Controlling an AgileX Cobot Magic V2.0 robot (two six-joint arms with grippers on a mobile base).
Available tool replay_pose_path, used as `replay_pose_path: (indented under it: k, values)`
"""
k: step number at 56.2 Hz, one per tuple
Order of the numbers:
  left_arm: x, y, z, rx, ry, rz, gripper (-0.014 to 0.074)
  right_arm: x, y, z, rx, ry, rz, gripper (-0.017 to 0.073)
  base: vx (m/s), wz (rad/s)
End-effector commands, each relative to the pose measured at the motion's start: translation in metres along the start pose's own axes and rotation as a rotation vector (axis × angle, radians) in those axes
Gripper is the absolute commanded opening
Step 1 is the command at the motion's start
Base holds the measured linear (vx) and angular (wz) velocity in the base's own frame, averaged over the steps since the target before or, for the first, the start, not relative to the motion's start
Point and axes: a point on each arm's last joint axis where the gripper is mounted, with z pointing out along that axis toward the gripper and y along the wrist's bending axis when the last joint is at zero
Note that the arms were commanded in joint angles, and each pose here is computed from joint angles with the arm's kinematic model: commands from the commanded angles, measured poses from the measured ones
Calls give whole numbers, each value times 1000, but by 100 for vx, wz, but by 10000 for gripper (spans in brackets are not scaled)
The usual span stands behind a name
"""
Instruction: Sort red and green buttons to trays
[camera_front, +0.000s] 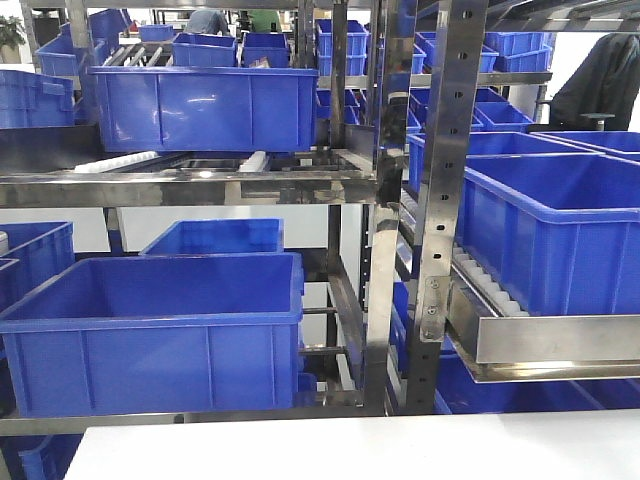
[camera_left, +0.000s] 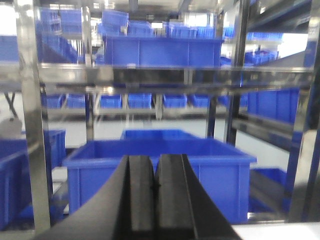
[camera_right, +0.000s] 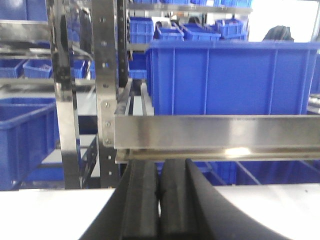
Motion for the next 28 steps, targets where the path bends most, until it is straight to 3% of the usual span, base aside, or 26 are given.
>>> replay_pose_path:
  k: [1, 10, 20, 28]
  values:
    - [-13, -1, 7, 6, -56, -13, 218, -16, -1, 3, 4, -77, 0, 202, 0, 0]
    - [-9, -1, 14, 4, -9, -13, 353, -13, -1, 9, 3, -40, 0, 328, 0, 0]
    - [-7, -1, 16, 3, 5, -13, 372, -12, -1, 10, 3, -30, 1, 339, 0, 0]
    - [1, -1, 19, 4, 94, -13, 433, -7, -1, 10, 3, 26, 1, 339, 0, 0]
